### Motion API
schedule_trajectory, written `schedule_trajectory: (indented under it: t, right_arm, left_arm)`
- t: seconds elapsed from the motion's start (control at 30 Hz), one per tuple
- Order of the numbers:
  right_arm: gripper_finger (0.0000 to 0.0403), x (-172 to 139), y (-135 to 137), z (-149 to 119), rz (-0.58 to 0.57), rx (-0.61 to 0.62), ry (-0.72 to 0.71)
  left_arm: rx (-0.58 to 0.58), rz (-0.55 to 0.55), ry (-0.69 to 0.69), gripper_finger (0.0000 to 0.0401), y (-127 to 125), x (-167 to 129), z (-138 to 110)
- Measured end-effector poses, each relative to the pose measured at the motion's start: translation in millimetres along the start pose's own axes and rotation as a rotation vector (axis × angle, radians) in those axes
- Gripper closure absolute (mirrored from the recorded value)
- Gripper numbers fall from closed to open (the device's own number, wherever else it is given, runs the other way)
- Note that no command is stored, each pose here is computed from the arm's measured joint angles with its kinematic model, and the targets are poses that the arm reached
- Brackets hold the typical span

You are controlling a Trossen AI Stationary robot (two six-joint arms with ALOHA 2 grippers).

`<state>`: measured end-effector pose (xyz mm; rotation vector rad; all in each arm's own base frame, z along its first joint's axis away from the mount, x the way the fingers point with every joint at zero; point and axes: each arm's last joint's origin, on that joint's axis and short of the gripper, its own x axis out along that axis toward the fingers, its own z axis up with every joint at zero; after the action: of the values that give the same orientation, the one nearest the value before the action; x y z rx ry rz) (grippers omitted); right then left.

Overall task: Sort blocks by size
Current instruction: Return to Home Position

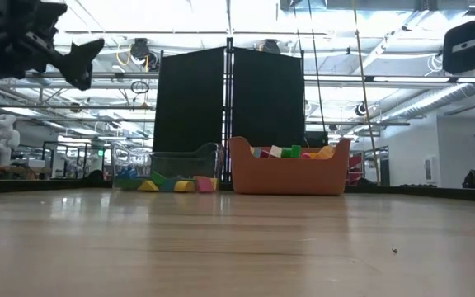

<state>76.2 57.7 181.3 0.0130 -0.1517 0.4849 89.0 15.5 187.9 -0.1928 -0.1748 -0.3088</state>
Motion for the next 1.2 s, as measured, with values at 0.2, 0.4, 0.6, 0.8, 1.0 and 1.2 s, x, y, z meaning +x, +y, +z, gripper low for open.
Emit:
schedule_trajectory:
  t: [0.2,0.4,0.6,0.8,1.0,1.2]
  right_arm:
    - [0.0396,0.0,0.0,-3.1,-0.003,-0.015,0.035]
    - [0.0396,0.0,0.0,-3.8,-0.004,-0.019,0.043]
    - [0.0396,-0.3,0.1,-7.7,-0.005,-0.029,0.084]
    - [0.0396,-0.2,0.1,-7.9,-0.005,-0.030,0.086]
    - [0.0396,-0.1,0.1,-8.0,-0.004,-0.028,0.088]
    - [0.0396,-0.2,0.2,-8.1,-0.004,-0.027,0.089]
  left_arm:
    - [-0.026,0.138,0.031,0.0085,5.5,-0.4,-6.6]
    - [-0.051,0.441,0.015,0.0085,15.2,-3.4,-11.5]
    - [-0.012,0.497,0.037,0.0085,17.1,-4.4,-13.7]
    - [-0.012,0.497,0.037,0.0085,17.1,-4.4,-13.8]
    - [-0.013,0.497,0.037,0.0085,17.1,-4.4,-13.9]
    - [-0.014,0.497,0.037,0.0085,17.1,-4.4,-13.9]
